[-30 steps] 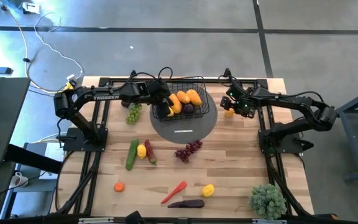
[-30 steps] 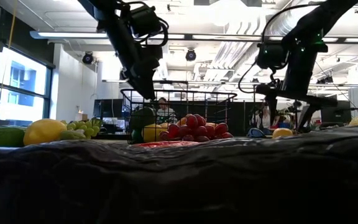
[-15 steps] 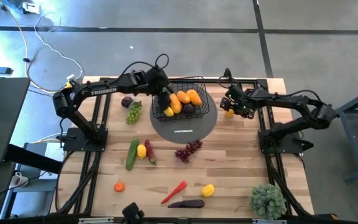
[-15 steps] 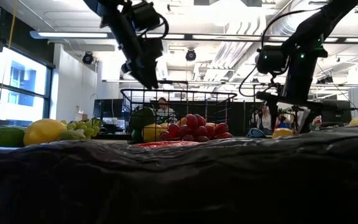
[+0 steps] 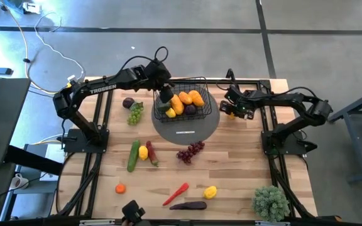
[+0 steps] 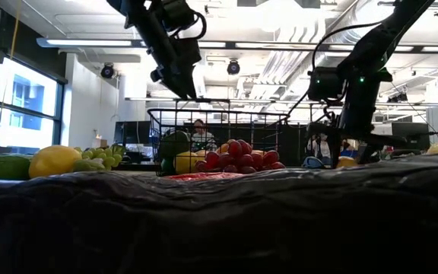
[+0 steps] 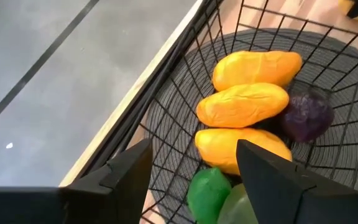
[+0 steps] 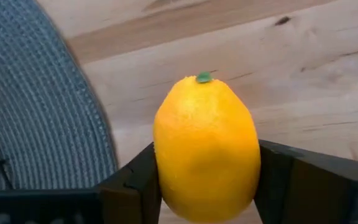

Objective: Build produce basket
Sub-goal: Put the top lemon into the wire basket

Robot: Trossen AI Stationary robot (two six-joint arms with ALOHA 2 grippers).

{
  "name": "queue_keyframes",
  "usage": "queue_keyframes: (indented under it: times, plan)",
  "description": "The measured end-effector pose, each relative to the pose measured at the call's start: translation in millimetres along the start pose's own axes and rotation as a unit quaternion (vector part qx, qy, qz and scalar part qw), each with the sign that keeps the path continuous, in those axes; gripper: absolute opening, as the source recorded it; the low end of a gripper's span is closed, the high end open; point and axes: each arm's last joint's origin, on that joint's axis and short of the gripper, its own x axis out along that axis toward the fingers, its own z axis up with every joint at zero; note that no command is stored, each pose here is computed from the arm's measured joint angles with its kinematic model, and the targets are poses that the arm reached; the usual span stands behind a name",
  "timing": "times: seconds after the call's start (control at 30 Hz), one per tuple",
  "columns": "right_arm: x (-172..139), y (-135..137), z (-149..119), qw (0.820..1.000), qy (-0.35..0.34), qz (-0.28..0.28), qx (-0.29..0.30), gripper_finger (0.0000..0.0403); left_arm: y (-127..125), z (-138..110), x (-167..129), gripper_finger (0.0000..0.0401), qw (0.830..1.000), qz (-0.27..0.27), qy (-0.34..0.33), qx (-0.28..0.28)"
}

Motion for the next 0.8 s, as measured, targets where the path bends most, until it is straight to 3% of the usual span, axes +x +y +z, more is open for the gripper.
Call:
queue_keyframes:
  times: [0.37, 0.7, 0.8]
  plan:
    - [-23, 29, 12, 0.997, -0.008, 0.052, -0.057, 0.0155, -4, -1, 0, 0.0223, 0.998, -0.061, 0.0, 0.006]
    - [-70, 55, 30, 0.992, -0.08, 0.008, -0.102, 0.0155, -4, -1, 0, 0.0223, 0.998, -0.066, 0.005, 0.005]
    - [-87, 66, 37, 0.986, -0.111, 0.018, -0.125, 0.0155, -4, -3, 0, 0.0223, 0.998, -0.066, 0.014, 0.007]
